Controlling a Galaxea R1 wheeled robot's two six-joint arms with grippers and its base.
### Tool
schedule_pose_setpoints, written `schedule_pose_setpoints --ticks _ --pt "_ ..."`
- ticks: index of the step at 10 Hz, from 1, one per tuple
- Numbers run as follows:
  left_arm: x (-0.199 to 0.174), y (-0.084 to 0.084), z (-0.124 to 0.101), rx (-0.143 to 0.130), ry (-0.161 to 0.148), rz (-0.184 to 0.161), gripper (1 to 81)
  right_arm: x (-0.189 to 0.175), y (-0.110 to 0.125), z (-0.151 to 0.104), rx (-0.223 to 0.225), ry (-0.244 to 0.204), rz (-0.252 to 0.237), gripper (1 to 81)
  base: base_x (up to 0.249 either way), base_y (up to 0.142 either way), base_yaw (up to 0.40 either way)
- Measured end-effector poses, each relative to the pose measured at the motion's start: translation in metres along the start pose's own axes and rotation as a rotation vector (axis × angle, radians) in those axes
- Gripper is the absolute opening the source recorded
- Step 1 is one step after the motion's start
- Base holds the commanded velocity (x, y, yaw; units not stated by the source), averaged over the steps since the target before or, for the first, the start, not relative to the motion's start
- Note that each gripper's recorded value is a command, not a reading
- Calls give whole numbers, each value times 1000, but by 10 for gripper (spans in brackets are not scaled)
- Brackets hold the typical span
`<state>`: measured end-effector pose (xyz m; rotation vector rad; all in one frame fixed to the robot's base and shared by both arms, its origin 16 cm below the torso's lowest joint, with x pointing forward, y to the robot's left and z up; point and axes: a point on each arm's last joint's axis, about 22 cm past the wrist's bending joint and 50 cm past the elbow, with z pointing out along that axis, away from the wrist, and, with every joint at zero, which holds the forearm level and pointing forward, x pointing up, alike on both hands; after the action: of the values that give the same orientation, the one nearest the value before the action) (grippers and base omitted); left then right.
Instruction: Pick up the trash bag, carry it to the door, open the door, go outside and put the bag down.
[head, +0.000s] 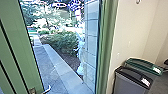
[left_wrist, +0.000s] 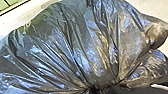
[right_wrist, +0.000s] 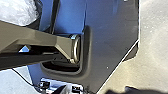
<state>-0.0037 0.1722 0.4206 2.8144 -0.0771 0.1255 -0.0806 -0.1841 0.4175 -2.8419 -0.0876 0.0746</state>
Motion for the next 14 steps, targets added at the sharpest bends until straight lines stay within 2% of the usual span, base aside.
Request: schedule_pose_setpoints --ticks 5,6,9,11,14 --pt "0 -3 -1 2 1 0 10 -6 -5 1 5 -10 1 811 0 0 252" --pt "-3 -2 -1 1 -6 -1 10 1 -1 0 0 3 -1 811 0 0 260" --pt "-8 -3 -2 -1 -3 -3 10 -3 -4 1 8 -3 -3 811 0 0 274" --pt "-14 -2 -3 -10 -8 -7 10 -4 -4 -1 21 -1 -10 811 0 0 287" --pt "-15 5 -7 -47 -8 -8 10 -3 -15 -6 79 13 -23 811 0 0 296"
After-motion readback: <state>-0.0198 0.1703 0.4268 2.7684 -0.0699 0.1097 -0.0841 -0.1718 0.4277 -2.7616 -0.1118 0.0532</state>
